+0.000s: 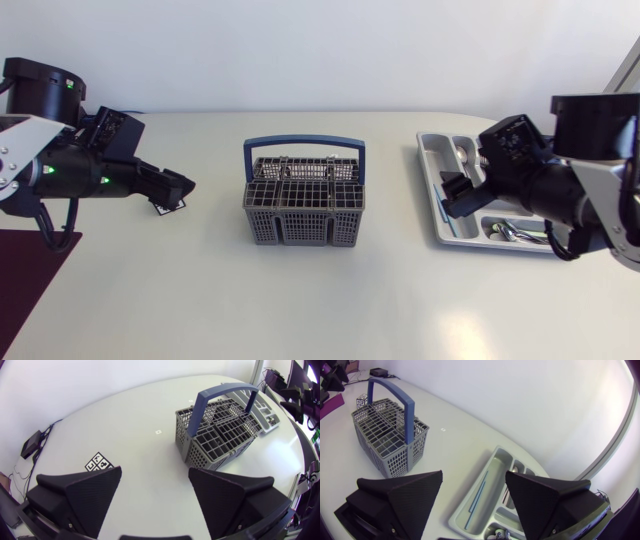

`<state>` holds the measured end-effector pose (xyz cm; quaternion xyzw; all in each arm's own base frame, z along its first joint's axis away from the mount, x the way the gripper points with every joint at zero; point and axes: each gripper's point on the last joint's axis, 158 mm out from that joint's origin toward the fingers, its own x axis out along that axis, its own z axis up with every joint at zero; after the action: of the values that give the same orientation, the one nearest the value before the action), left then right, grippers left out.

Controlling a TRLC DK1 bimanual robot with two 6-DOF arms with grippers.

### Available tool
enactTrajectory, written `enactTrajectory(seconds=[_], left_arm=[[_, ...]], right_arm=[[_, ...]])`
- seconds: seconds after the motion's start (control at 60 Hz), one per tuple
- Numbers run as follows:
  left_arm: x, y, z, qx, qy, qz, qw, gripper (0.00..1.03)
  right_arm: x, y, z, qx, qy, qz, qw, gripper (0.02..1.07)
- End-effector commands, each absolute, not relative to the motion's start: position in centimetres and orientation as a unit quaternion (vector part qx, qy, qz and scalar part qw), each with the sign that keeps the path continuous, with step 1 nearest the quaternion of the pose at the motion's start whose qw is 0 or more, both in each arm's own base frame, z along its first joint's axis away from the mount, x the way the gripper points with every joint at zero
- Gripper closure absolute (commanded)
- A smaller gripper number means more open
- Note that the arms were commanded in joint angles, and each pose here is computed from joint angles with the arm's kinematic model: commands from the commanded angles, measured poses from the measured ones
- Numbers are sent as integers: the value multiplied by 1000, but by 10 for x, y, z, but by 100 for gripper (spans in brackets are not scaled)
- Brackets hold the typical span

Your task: Transfer all utensils from the basket to the drawer tray.

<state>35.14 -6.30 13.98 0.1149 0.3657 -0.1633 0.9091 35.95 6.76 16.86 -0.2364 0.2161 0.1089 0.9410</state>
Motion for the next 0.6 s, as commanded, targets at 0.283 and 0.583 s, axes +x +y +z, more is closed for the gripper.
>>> enactTrajectory(seconds=[0.283, 0.583], left_arm=[[332, -38, 154, 109, 309, -123, 937, 4], [319, -30, 164, 112, 253, -103, 955, 4]], right_arm=[[322, 12, 189, -194, 176, 45, 964, 6], [298, -2, 206, -192, 114, 12, 975, 6]])
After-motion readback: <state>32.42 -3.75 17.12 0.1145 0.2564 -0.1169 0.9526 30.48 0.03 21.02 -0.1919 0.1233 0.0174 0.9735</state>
